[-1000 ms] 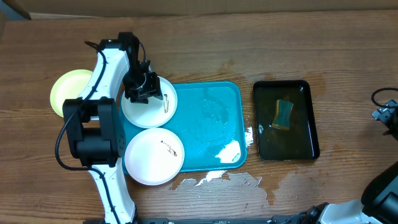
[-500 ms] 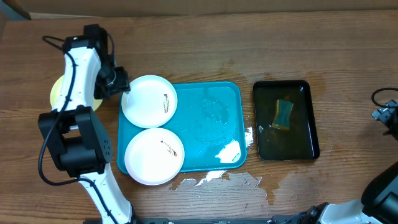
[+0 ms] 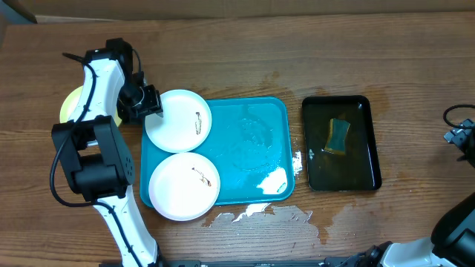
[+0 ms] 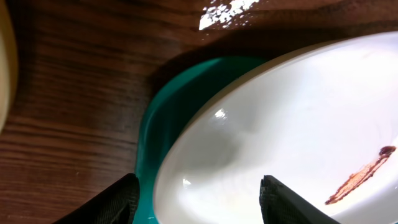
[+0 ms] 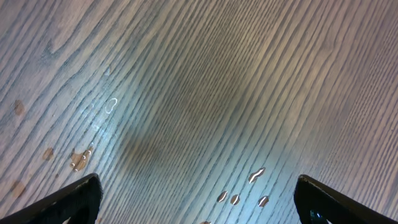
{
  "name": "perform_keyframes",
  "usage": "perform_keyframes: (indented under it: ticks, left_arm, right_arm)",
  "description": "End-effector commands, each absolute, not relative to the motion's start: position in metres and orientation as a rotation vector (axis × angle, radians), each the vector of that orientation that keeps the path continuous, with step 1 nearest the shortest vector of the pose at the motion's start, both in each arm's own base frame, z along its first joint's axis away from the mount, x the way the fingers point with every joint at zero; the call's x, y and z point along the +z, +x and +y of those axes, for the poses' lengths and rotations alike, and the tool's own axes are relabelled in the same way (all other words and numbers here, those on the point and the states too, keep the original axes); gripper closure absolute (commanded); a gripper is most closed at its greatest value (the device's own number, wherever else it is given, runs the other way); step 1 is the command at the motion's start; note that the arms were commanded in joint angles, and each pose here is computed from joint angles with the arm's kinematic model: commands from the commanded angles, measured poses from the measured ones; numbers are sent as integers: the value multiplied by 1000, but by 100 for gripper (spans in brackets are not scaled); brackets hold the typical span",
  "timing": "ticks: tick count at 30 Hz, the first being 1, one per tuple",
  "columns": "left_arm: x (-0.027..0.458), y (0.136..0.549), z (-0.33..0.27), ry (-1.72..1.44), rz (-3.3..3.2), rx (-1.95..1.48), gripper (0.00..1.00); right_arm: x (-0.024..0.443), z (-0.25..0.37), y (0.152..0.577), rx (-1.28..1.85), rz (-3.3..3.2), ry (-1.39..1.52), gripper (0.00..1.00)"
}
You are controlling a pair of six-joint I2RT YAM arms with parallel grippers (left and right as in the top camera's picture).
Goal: Clean dirty plates on tray and stack at the side
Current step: 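Slide the white plate right to the tray's center with the left gripper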
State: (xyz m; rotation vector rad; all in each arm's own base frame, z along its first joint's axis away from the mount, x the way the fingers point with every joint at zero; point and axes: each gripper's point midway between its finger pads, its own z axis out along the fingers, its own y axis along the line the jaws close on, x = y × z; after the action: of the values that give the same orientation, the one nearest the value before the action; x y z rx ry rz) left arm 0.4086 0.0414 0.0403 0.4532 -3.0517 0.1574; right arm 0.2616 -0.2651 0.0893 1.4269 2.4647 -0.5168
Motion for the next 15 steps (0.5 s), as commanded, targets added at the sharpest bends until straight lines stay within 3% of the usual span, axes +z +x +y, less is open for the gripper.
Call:
perform_keyframes:
  ticks: [1, 15]
  left_arm:
    - [32, 406, 33, 406, -3040, 190, 36]
    - [14, 401, -24, 299, -3011, 428, 39]
  right_arm:
    - [103, -269, 267, -521, 2417, 1418, 0]
    - [103, -269, 267, -521, 2417, 1418, 0]
